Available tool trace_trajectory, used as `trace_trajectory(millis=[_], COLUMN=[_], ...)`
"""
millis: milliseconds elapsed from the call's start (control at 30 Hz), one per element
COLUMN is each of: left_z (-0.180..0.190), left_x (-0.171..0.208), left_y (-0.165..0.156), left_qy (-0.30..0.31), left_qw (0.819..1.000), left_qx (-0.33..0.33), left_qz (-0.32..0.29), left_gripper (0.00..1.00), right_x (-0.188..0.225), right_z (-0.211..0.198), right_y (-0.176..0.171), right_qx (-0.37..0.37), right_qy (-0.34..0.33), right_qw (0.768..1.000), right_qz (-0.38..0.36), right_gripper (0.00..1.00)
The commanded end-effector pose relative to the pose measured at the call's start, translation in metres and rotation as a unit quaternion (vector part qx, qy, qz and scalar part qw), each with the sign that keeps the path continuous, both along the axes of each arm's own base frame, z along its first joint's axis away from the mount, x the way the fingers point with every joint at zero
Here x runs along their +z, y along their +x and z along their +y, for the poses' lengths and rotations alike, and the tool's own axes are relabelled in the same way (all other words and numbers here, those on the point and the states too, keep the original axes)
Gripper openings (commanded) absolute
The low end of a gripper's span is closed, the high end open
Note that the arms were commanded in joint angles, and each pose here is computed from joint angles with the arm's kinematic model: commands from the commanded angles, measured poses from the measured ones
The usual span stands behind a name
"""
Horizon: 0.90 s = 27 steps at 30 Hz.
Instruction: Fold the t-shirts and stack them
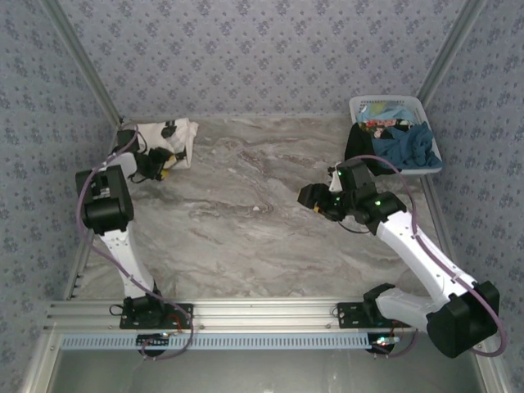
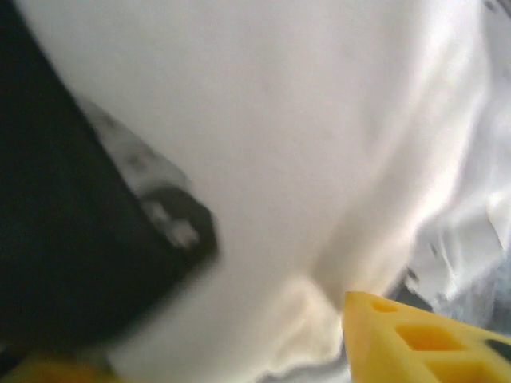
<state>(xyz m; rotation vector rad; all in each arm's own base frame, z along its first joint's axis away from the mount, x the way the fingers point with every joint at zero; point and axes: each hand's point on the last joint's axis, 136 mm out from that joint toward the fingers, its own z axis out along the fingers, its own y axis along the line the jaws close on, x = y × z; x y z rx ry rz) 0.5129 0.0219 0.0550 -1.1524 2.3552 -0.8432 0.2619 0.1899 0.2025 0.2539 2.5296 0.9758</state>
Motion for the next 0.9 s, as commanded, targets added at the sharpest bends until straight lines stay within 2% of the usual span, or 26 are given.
trace_trajectory(millis=[0,33,100,133,167,300,400,467,533,567,633,700,767,833,867], left_z=[0.002,0.001,-0.003,-0.004,-0.004,-0.009,-0.007,0.004,0.022,0.025,0.019,0.021,0.017,0.017,0.022], left_x=[0.070,0.085,0.112,0.127,0.136,0.166,0.170,0.166,0.167,0.168,0.160,0.145,0.130,0.114,0.104], left_y=[-0.019,-0.029,-0.055,-0.071,-0.087,-0.153,-0.198,-0.223,-0.240,-0.240,-0.228,-0.224,-0.214,-0.206,-0.202], left_qy=[0.037,0.046,0.080,0.107,0.130,0.212,0.268,0.326,0.402,0.437,0.481,0.524,0.545,0.545,0.535], left_qw=[0.998,0.997,0.994,0.991,0.988,0.973,0.960,0.944,0.914,0.898,0.871,0.841,0.817,0.809,0.814], left_qx=[0.003,-0.005,-0.022,-0.031,-0.036,-0.042,-0.019,0.013,0.053,0.041,-0.012,-0.038,-0.059,-0.056,-0.047], left_qz=[-0.048,-0.055,-0.069,-0.078,-0.078,-0.082,-0.074,-0.048,-0.029,-0.043,-0.098,-0.130,-0.179,-0.214,-0.221], left_gripper=[0.86,0.98,0.98,0.98,0.98,0.98,0.98,0.98,0.98,0.98,0.98,0.98,0.98,0.98,0.98], right_x=[0.013,0.014,0.024,0.031,0.037,0.061,0.077,0.075,0.061,0.053,0.039,0.017,-0.003,-0.023,-0.038], right_z=[0.002,0.000,-0.010,-0.014,-0.017,-0.029,-0.050,-0.081,-0.125,-0.146,-0.169,-0.183,-0.193,-0.205,-0.210], right_y=[-0.001,-0.003,0.000,0.002,0.005,0.012,0.012,0.010,0.002,-0.001,0.004,0.012,0.021,0.026,0.028], right_qx=[0.014,0.019,0.000,-0.012,-0.021,-0.052,-0.097,-0.154,-0.221,-0.247,-0.234,-0.223,-0.223,-0.234,-0.233], right_qy=[-0.004,-0.007,-0.014,-0.014,-0.008,0.013,-0.010,-0.072,-0.176,-0.231,-0.310,-0.358,-0.399,-0.420,-0.424], right_qw=[1.000,1.000,0.999,0.998,0.996,0.990,0.981,0.972,0.951,0.933,0.909,0.887,0.856,0.836,0.835], right_qz=[-0.018,-0.023,-0.049,-0.067,-0.082,-0.132,-0.170,-0.165,-0.129,-0.121,-0.150,-0.186,-0.242,-0.263,-0.262], right_gripper=[0.62,0.64,0.70,0.94,1.00,1.00,1.00,1.00,1.00,1.00,1.00,1.00,1.00,1.00,1.00])
